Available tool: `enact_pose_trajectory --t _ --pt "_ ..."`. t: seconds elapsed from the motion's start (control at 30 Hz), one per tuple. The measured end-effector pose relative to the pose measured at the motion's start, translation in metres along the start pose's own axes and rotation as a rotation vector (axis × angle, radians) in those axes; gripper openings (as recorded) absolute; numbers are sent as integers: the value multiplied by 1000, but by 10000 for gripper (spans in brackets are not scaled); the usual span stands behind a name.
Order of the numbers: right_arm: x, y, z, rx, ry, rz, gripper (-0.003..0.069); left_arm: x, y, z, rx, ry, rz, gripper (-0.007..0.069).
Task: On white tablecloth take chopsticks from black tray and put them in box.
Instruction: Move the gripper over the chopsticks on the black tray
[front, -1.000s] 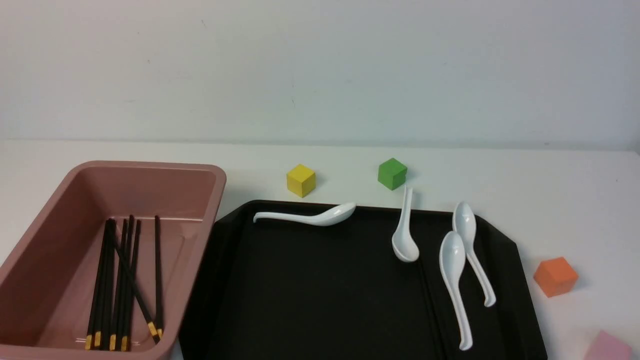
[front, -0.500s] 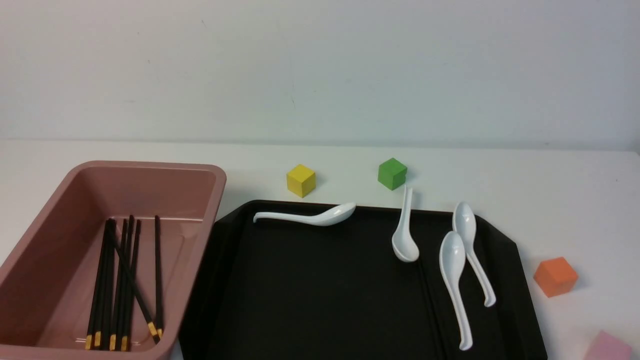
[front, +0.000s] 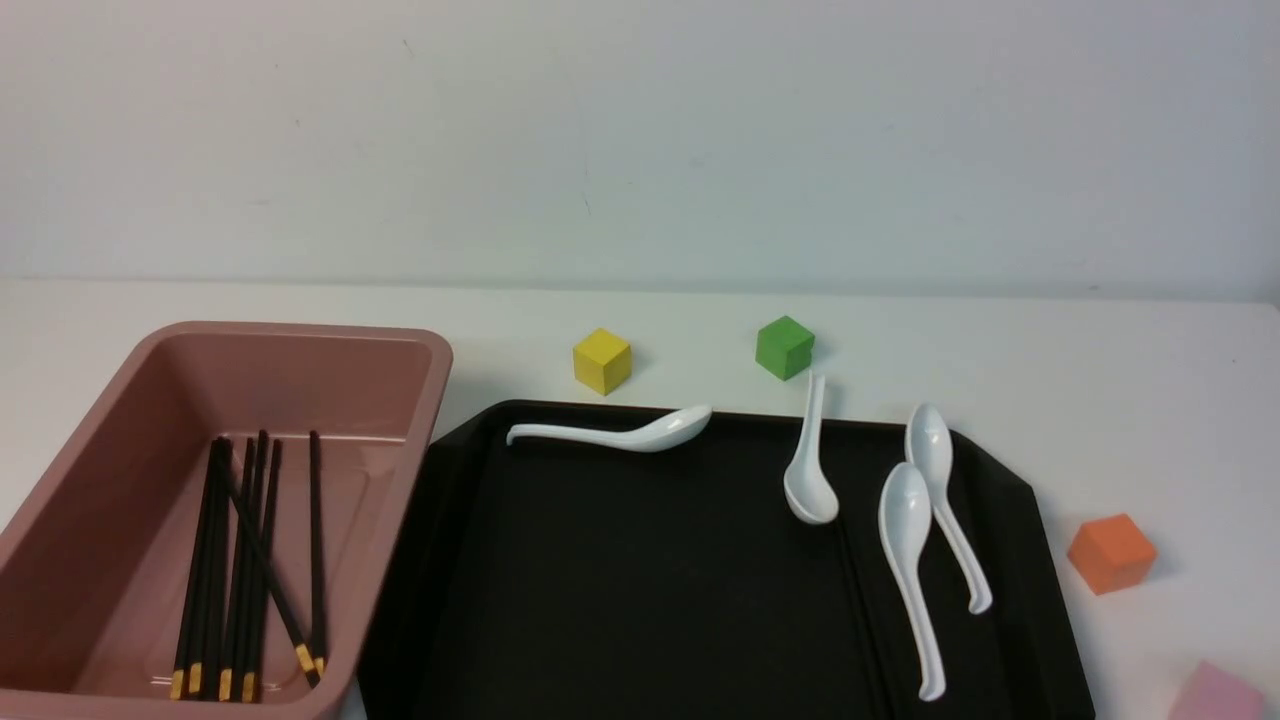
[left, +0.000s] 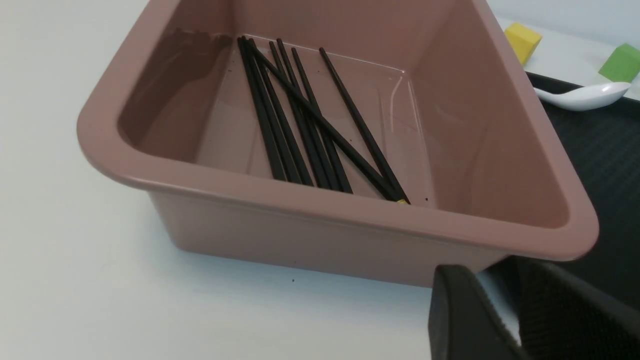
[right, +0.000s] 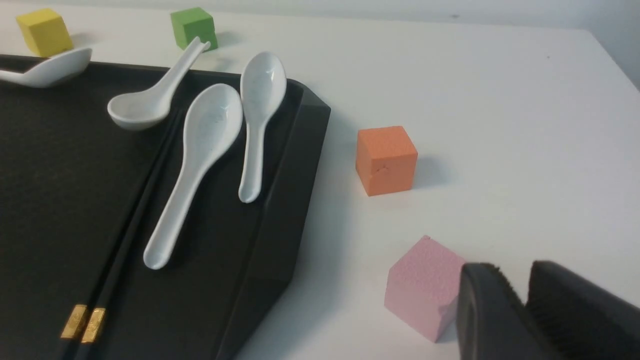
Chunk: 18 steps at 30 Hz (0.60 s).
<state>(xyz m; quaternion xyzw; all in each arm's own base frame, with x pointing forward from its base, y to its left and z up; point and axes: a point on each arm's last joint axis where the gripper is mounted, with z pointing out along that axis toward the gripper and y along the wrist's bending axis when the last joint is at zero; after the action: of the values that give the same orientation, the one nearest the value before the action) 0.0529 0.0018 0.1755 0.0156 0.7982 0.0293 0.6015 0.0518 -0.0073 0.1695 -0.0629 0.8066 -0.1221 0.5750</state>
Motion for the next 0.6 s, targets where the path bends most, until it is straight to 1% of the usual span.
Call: enact_pose_trajectory --t 0.03,0.1,0.13,0.17,0.2,0.23,0.27,0.3,0.37,0.47,0.53,0.57,0.6 --pt "0 1 0 -10 -6 48 149 0 0 0 0 0 0 200" --pt "-2 5 0 -62 -20 305 150 0 0 0 0 0 0 200" --pt "-2 7 0 -82 -19 395 151 0 0 0 0 0 0 200" --pt "-2 8 0 -92 -17 452 152 0 0 0 0 0 0 200" --pt "-4 10 0 -129 -18 623 153 0 0 0 0 0 0 200" --pt "-5 11 0 -143 -18 694 155 0 0 0 0 0 0 200" --pt "-5 11 0 -143 -18 694 155 0 0 0 0 0 0 200" --pt "-6 13 -1 -164 -19 776 158 0 0 0 0 0 0 200" --pt "-7 13 -1 -179 -23 830 160 0 0 0 0 0 0 200" --pt "-8 14 -1 -189 -29 858 161 0 0 0 0 0 0 200" --pt "-15 17 -5 -209 -8 810 145 0 0 0 0 0 0 200" --pt "-21 18 -8 -215 -2 770 125 0 0 0 0 0 0 200" --pt "-37 21 -14 -222 2 698 95 0 0 0 0 0 0 200"
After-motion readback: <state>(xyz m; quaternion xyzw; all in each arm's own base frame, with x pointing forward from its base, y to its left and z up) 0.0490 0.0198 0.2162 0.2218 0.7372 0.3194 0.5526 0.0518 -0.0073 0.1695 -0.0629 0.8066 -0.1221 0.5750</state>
